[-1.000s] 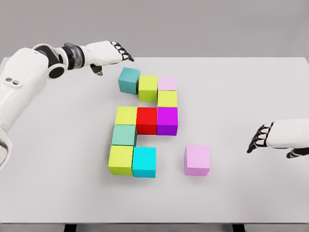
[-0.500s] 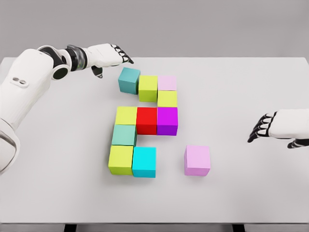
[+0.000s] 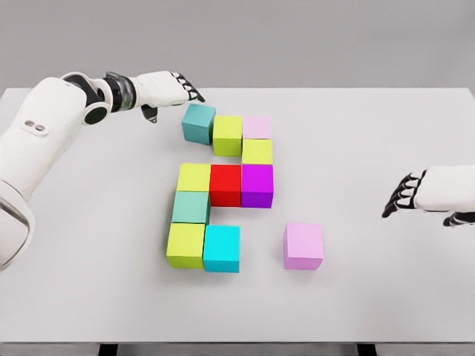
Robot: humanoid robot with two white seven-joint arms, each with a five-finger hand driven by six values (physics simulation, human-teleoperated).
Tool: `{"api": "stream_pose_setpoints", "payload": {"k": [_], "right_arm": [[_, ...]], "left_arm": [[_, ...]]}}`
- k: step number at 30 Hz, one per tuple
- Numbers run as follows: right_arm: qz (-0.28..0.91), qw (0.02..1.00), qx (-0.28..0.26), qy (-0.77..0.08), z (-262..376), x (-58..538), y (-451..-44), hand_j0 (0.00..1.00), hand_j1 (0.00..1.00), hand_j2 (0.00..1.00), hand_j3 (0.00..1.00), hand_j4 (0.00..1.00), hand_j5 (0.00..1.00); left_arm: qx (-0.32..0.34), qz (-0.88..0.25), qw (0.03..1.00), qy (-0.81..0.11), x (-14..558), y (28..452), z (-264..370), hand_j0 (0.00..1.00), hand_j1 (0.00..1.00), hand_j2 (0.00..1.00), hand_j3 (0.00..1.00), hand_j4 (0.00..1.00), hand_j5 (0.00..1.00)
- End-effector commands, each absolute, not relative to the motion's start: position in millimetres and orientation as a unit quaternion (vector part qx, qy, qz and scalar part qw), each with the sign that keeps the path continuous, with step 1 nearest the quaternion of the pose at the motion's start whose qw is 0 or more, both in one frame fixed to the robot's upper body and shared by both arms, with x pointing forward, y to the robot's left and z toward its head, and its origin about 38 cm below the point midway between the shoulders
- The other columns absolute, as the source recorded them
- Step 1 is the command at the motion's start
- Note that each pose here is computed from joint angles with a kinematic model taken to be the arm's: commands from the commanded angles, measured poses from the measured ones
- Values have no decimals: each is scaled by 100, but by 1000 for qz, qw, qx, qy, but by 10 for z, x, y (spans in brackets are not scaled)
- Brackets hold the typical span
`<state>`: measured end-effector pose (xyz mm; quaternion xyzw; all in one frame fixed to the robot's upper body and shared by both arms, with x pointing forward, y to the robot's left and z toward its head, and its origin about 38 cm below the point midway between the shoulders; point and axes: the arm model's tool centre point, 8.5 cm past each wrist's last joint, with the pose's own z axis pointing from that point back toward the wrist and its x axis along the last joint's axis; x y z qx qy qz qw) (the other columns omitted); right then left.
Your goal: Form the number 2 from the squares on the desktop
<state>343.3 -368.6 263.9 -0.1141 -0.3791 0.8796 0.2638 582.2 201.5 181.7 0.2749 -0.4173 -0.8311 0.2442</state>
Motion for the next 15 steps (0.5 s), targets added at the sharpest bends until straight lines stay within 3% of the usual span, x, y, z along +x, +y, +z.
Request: {"api": "stream_pose_setpoints", "payload": {"k": [1, 15], "right_arm": [[884, 278, -94, -365, 2495, 3359, -3730, 87, 87, 87, 87, 87, 87], [907, 264, -79, -320, 2501, 3359, -3720, 86, 86, 86, 86, 86, 86]], "left_arm": [[275, -829, 245, -421, 5825, 2005, 1830, 99, 99, 99, 99, 99, 99], [275, -827, 248, -423, 5812, 2063, 1819, 100, 100, 100, 100, 100, 100]]}}
